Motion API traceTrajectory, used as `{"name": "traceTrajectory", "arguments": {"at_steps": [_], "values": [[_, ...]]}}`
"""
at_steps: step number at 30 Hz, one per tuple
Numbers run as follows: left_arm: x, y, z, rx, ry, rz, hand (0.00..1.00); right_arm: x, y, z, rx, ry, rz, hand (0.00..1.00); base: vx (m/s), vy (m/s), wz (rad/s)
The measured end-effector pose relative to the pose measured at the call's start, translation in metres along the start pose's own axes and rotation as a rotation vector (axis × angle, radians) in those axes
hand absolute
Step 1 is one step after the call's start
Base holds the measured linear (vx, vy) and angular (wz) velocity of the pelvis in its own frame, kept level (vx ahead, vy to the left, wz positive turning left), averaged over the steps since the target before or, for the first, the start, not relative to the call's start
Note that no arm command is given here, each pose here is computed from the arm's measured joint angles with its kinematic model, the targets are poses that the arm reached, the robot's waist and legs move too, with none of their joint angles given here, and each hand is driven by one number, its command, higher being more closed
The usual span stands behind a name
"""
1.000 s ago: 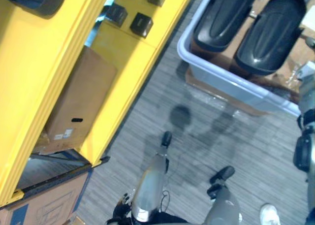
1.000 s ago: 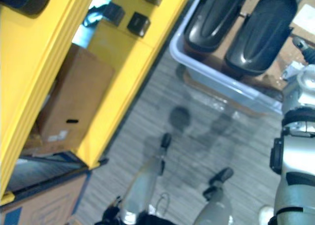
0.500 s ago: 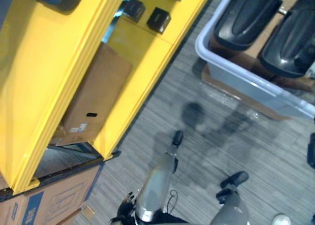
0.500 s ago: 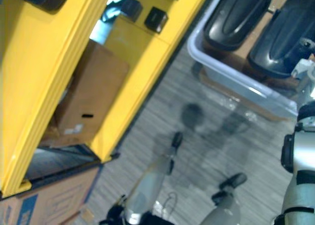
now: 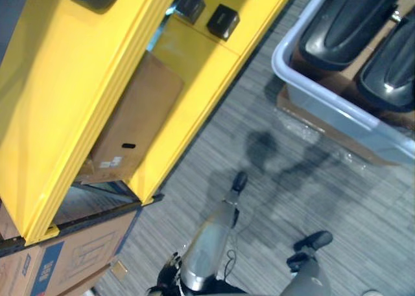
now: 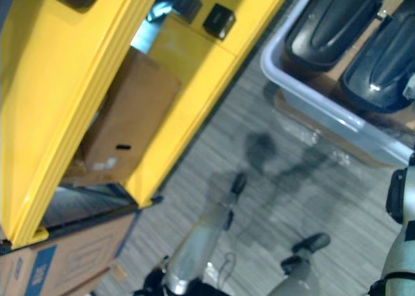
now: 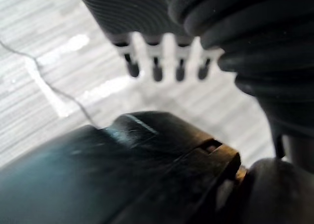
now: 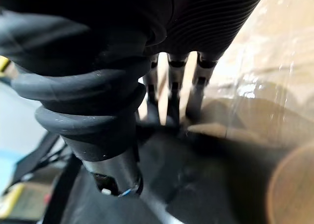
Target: Walk over and take plastic housings, then place them on the shelf
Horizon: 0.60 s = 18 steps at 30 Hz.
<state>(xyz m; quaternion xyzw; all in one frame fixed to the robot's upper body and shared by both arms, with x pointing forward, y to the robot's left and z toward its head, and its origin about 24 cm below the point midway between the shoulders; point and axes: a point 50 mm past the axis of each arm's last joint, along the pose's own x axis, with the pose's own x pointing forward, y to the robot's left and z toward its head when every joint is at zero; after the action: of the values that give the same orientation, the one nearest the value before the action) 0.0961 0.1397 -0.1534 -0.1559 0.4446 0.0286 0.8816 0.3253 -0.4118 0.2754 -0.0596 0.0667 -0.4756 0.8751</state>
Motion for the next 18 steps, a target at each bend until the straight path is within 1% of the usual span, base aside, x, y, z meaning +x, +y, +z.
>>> {"name": "traceTrajectory", "arguments": {"at_steps": [2, 7, 16, 18], "values": [[0.000, -0.001, -0.001, 0.008, -0.002, -0.003, 0.00, 0.001, -0.001, -0.009, -0.016, 0.052, -0.023, 1.00, -0.03, -0.007, 0.05], [0.000, -0.001, -0.002, 0.013, 0.000, -0.008, 0.00, 0.001, -0.005, -0.011, 0.026, 0.095, -0.054, 1.00, -0.03, -0.018, 0.04], [0.000, -0.001, -0.001, -0.005, -0.002, -0.005, 0.00, 0.003, -0.014, -0.011, -0.012, 0.087, -0.105, 1.00, -0.04, -0.005, 0.04], [0.000, -0.001, -0.001, -0.005, -0.005, -0.007, 0.00, 0.004, -0.014, -0.010, -0.024, 0.047, -0.133, 1.00, -0.03, -0.015, 0.00]]}}
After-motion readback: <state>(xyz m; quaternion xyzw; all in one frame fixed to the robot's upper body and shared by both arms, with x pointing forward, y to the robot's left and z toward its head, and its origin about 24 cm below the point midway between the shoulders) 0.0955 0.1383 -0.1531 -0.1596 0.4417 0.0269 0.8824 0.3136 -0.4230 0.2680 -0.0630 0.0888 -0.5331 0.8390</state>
